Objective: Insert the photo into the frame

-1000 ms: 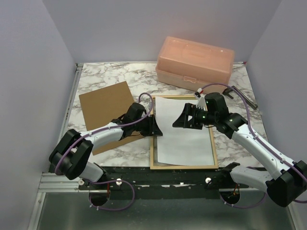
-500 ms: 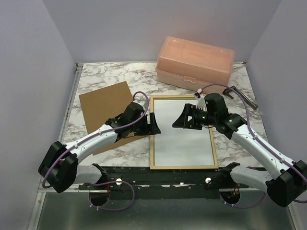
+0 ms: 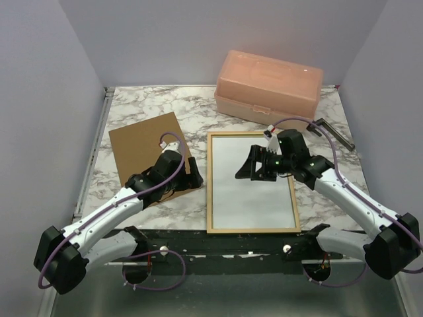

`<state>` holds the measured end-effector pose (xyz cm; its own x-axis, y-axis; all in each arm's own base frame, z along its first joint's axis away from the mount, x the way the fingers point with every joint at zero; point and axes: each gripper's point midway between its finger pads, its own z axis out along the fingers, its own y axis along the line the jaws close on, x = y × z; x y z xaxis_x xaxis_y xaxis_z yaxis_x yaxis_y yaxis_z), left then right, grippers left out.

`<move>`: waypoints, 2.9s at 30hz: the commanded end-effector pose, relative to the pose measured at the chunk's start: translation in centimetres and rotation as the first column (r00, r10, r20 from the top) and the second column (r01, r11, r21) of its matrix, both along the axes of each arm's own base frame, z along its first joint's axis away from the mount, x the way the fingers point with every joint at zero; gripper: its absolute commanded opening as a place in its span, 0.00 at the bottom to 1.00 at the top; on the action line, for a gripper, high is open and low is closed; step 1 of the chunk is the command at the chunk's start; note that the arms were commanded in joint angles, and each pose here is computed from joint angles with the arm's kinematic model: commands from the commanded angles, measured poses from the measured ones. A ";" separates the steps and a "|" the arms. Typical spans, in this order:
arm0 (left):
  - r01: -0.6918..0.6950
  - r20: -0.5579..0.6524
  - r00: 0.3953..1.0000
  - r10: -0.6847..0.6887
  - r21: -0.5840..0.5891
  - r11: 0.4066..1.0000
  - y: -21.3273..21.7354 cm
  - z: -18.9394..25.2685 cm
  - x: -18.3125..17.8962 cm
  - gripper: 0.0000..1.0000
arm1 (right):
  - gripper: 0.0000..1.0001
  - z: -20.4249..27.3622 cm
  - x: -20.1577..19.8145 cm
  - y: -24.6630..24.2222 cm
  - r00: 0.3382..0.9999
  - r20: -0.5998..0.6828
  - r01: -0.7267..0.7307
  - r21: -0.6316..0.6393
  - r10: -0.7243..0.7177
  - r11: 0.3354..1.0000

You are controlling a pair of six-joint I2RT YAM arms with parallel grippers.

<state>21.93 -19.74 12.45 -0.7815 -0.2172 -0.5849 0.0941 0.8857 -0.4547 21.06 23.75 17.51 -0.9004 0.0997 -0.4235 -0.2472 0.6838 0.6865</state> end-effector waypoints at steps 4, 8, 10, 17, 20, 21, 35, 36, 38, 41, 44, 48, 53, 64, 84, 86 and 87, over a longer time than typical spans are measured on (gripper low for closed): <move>-0.149 -0.062 0.986 0.154 0.087 0.985 4.8 -3.1 -0.8 0.90 | 0.92 -2.0 -0.3 1.2 0.995 -0.070 -0.065 0.037 0.067 0.997; -0.208 -0.092 0.973 0.212 0.044 0.977 6.5 -4.2 -0.9 0.92 | 0.93 -2.5 0.0 2.1 0.991 -0.100 -0.085 0.050 0.090 0.995; -0.248 -0.098 0.964 0.249 0.018 0.968 7.5 -4.4 -0.7 0.93 | 0.94 -2.8 0.3 2.6 0.990 -0.104 -0.092 0.047 0.097 0.995; -0.347 -0.082 0.934 0.347 0.011 0.938 10.7 -4.2 -0.5 0.98 | 0.96 -3.9 1.6 5.1 0.984 -0.114 -0.129 0.046 0.134 0.991; -0.415 -0.088 0.905 0.415 0.023 0.910 12.7 -4.2 -0.5 0.99 | 0.97 -4.7 1.9 7.0 0.979 -0.124 -0.159 0.036 0.162 0.987; -0.437 -0.093 0.894 0.437 0.030 0.899 13.3 -4.2 -0.6 0.98 | 0.97 -4.9 2.1 7.7 0.977 -0.124 -0.169 0.031 0.172 0.985; -0.690 -0.100 0.708 0.700 0.115 0.714 20.8 -3.7 0.3 0.99 | 0.97 -6.6 6.7 15.1 0.972 -0.090 -0.225 -0.083 0.217 0.971; -0.711 -0.088 0.685 0.724 0.141 0.689 21.6 -3.5 0.3 0.99 | 0.97 -7.1 7.0 15.4 0.971 -0.099 -0.228 -0.094 0.218 0.969; -0.744 -0.076 0.637 0.767 0.199 0.638 23.3 -3.4 0.0 0.98 | 0.97 -8.2 7.6 16.0 0.970 -0.111 -0.229 -0.118 0.216 0.966; -0.768 -0.078 0.599 0.797 0.223 0.600 24.5 -3.4 0.1 0.98 | 0.97 -9.9 8.6 16.7 0.970 -0.125 -0.229 -0.169 0.210 0.959; -0.783 -0.087 0.567 0.819 0.252 0.569 25.6 -3.8 0.2 0.98 | 0.97 -11.6 9.5 16.7 0.973 -0.133 -0.217 -0.229 0.191 0.949; -0.789 -0.130 0.530 0.838 0.287 0.544 26.8 -5.2 0.3 0.99 | 0.98 -13.4 10.2 16.3 0.976 -0.138 -0.203 -0.300 0.168 0.932; -0.781 -0.196 0.516 0.834 0.293 0.552 27.6 -7.2 0.8 0.98 | 0.98 -15.0 10.3 16.5 0.972 -0.162 -0.217 -0.316 0.172 0.924; -0.710 -0.359 0.597 0.718 0.182 0.681 24.9 -9.7 2.4 0.98 | 0.98 -17.0 8.4 18.9 0.938 -0.247 -0.308 -0.269 0.243 0.913; -0.630 -0.405 0.717 0.567 -0.029 0.776 20.8 -9.4 3.1 0.98 | 0.99 -6.5 5.7 22.6 0.899 -0.187 -0.396 0.038 0.396 0.917; -0.625 -0.401 0.728 0.557 -0.053 0.779 20.3 -9.1 3.0 0.98 | 0.98 -5.0 5.2 22.6 0.897 -0.170 -0.403 0.064 0.408 0.913; -0.623 -0.398 0.731 0.555 -0.056 0.780 20.1 -9.0 2.9 0.98 | 0.98 -4.2 5.0 22.6 0.894 -0.163 -0.410 0.077 0.417 0.909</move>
